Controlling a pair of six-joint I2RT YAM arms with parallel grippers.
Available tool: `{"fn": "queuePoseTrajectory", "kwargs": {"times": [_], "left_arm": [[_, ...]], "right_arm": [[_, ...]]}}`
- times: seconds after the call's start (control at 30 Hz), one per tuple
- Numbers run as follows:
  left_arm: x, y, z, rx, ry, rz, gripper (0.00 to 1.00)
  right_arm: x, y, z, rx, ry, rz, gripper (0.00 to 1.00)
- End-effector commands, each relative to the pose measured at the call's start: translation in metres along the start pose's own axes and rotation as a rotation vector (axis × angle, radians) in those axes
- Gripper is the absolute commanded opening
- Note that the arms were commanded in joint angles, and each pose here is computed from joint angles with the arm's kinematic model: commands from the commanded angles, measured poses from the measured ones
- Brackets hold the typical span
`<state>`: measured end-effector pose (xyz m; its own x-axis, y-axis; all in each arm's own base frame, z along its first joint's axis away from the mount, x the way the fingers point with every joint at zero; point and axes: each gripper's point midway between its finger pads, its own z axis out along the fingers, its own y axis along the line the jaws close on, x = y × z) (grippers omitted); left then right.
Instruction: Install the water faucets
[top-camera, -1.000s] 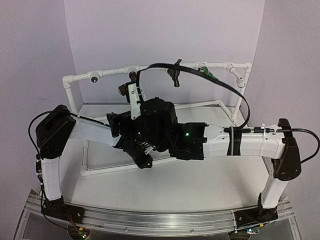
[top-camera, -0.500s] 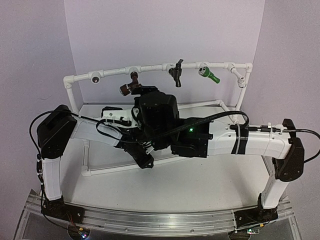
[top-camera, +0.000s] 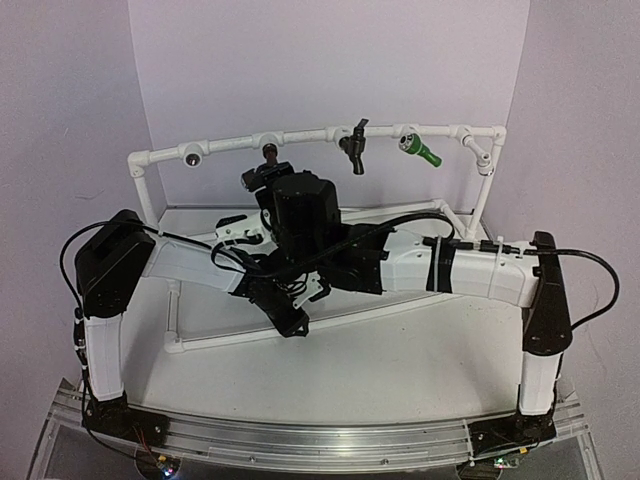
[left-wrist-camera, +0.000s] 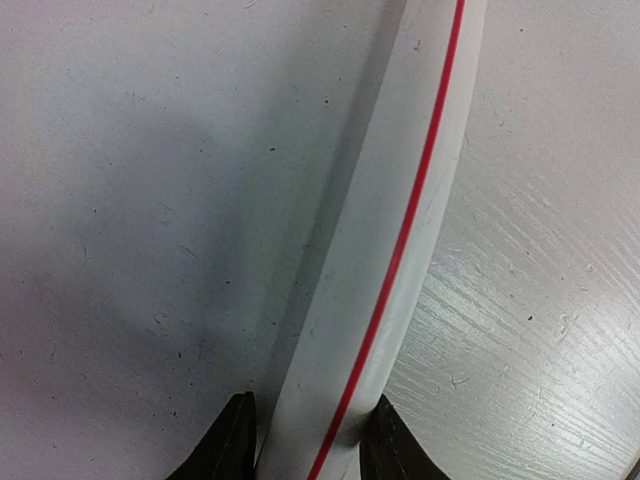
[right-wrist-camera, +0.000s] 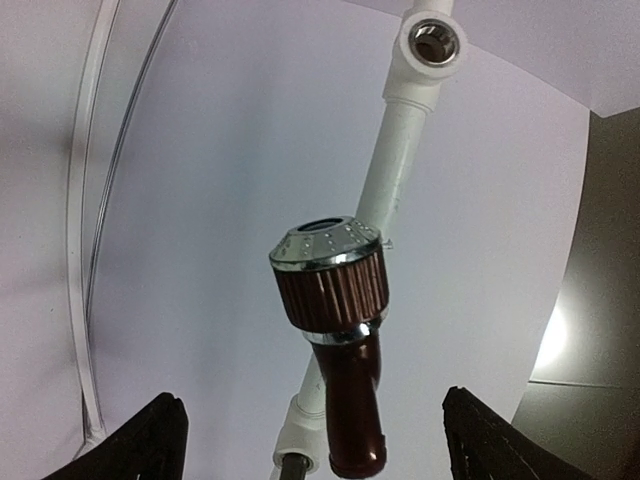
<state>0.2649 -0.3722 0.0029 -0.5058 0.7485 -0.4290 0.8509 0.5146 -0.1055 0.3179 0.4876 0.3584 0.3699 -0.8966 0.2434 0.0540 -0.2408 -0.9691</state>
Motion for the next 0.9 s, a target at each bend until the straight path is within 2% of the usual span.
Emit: {"fn": "queuePoseTrajectory", "kwargs": {"times": [0.0, 0.5, 0.73, 0.87], "left_arm": [[0.073, -0.009, 0.059, 0.06, 0.203, -0.177, 0.0], [0.072, -0.012, 0.056, 0.073, 0.197, -0.176, 0.0], [0.071, -0.013, 0.056, 0.081, 0.196, -0.177, 0.0], [0.071, -0.013, 0.056, 0.081, 0.196, -0.177, 0.0]], "right_arm": [[0.004, -0.026, 0.012, 0.068, -0.007, 0.03, 0.88], [0.005, -0.029, 0.045, 0.089, 0.024, 0.042, 0.8], [0.008, -0.033, 0.051, 0.101, 0.037, 0.05, 0.71], [0.01, -0.034, 0.054, 0.109, 0.046, 0.044, 0.61]]}}
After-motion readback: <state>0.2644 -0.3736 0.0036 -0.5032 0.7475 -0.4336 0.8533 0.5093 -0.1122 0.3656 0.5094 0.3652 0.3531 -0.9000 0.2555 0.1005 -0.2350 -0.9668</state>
